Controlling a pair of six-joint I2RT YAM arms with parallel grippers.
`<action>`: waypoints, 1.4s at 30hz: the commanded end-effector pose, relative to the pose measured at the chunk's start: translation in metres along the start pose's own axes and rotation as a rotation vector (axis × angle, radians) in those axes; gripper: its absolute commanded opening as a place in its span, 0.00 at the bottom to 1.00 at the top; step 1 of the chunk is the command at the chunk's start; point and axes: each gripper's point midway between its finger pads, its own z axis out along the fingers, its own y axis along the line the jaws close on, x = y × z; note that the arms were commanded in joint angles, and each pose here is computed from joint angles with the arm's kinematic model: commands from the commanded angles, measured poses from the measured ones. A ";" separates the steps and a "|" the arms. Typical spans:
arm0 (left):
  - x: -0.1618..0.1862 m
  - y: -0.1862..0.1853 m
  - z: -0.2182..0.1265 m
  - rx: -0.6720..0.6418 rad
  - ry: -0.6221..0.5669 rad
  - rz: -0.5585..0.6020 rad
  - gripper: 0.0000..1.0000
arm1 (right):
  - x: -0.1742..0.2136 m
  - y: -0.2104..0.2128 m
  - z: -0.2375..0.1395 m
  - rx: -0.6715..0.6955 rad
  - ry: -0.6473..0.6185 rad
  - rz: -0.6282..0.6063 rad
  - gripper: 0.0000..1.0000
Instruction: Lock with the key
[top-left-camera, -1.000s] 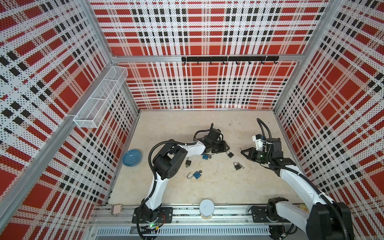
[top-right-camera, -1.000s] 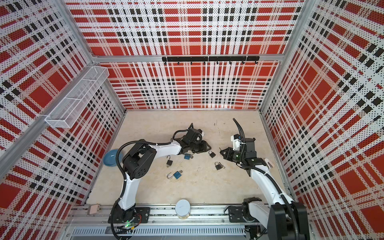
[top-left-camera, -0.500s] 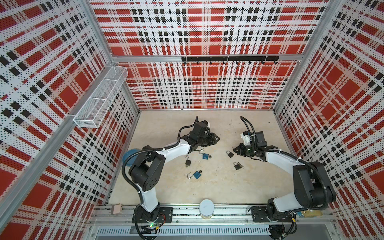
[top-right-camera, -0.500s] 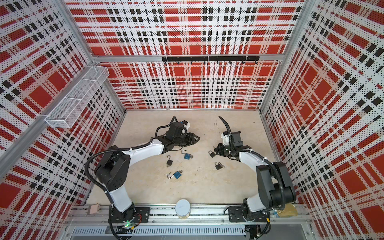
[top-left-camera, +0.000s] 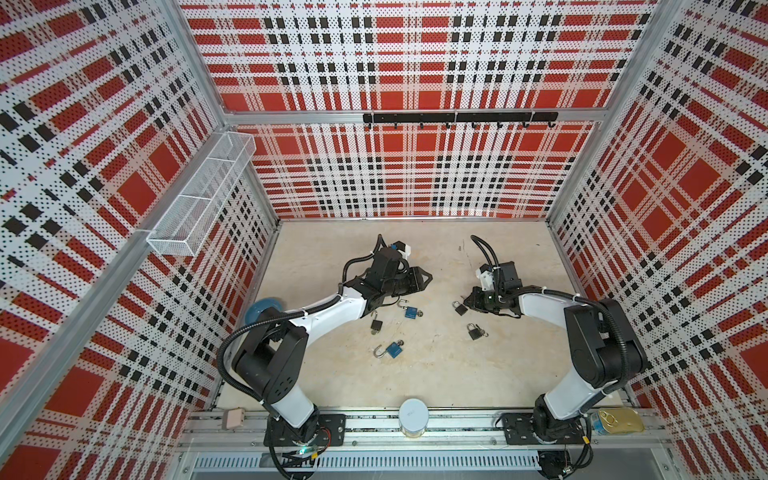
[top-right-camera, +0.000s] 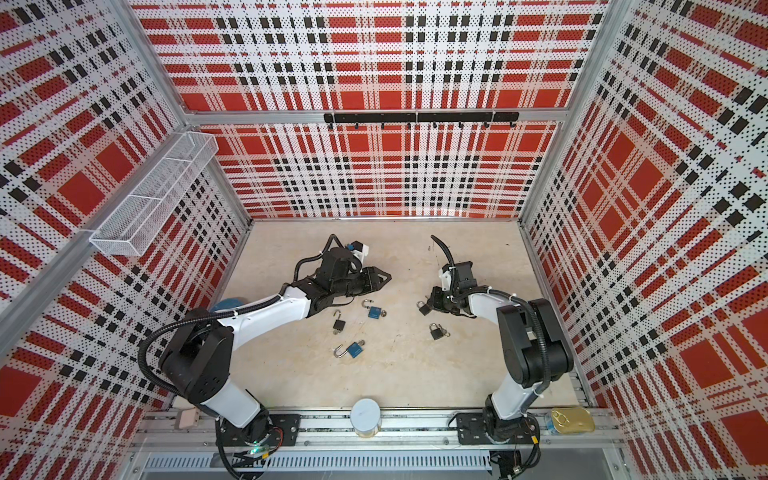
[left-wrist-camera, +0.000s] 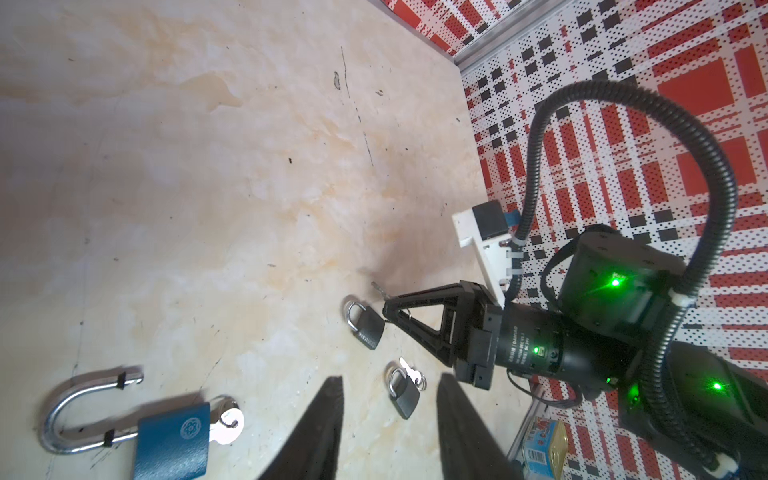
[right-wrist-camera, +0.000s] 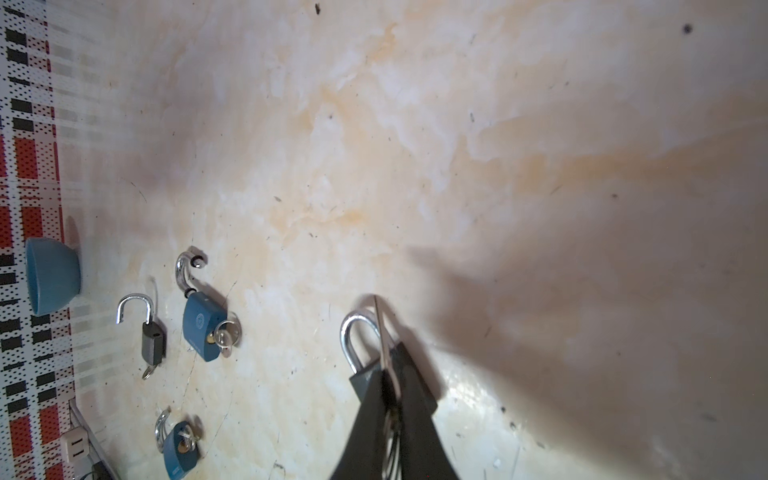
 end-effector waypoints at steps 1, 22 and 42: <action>-0.009 -0.009 -0.007 0.049 -0.041 -0.015 0.41 | -0.013 0.002 0.002 0.011 -0.036 -0.034 0.15; -0.019 -0.003 -0.026 0.050 -0.092 -0.024 0.41 | -0.021 0.023 -0.034 0.023 -0.102 -0.095 0.21; 0.012 0.089 -0.128 -0.325 -0.144 -0.039 0.44 | 0.018 0.139 -0.001 -0.036 -0.028 -0.612 0.44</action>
